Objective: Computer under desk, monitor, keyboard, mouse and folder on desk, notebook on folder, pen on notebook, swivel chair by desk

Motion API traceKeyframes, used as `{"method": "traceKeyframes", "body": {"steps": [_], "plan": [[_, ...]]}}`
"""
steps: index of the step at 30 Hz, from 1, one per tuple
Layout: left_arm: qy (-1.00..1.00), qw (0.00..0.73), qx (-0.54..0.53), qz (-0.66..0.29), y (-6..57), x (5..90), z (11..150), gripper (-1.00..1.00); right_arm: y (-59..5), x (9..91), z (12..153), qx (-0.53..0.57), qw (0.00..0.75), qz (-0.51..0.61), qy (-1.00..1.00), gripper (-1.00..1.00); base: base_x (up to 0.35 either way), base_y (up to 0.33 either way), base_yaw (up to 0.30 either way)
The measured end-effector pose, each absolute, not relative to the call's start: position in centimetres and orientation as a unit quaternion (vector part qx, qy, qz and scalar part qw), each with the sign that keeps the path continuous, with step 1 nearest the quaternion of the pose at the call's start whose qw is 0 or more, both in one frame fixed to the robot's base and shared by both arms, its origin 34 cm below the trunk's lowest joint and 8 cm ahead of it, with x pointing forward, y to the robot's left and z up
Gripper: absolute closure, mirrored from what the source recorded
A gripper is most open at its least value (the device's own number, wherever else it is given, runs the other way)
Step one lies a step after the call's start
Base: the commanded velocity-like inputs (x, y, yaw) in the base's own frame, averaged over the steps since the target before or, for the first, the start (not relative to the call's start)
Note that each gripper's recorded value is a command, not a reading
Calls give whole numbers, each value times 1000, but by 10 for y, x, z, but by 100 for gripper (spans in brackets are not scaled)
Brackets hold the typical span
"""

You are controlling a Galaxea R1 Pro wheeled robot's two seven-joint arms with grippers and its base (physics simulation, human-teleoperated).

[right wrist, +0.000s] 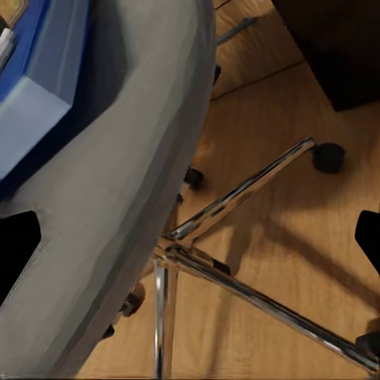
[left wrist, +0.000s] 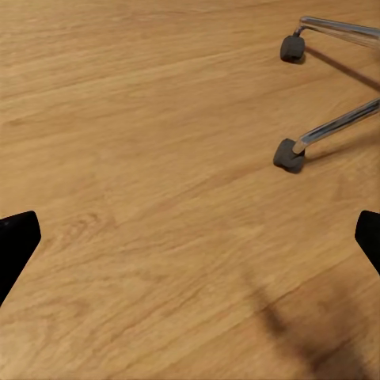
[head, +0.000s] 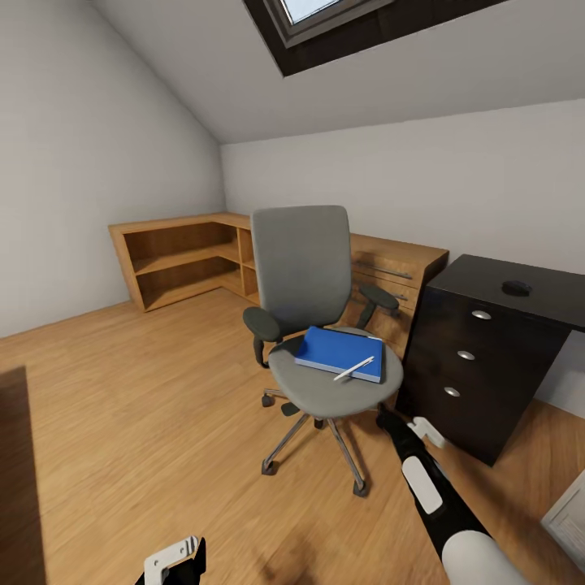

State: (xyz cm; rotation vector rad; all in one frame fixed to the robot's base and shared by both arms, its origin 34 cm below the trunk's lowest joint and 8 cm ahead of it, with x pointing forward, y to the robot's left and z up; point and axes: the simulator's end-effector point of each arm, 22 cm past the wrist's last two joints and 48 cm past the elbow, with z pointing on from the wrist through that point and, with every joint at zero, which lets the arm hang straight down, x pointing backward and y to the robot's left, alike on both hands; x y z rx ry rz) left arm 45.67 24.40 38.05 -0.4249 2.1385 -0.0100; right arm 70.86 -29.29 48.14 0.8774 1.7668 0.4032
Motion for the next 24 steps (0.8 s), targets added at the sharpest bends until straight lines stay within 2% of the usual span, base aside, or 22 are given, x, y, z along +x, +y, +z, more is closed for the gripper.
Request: {"method": "traceKeyframes", "body": {"steps": [6, 12, 18, 24], "plan": [[870, 462, -173, -4, 244, 457, 380, -100, -283, 708, 480, 354, 537, 187, 743, -100, 0, 0, 0], [870, 462, -173, -4, 244, 457, 381, -100, -282, 707, 478, 352, 536, 189, 744, -100, 237, 0, 0], [870, 462, -173, -4, 244, 457, 380, -100, -282, 707, 478, 352, 536, 189, 744, -100, 68, 0, 0], [869, 463, -173, -3, 244, 457, 381, -100, -281, 707, 478, 352, 535, 189, 744, -100, 214, 0, 0]]}}
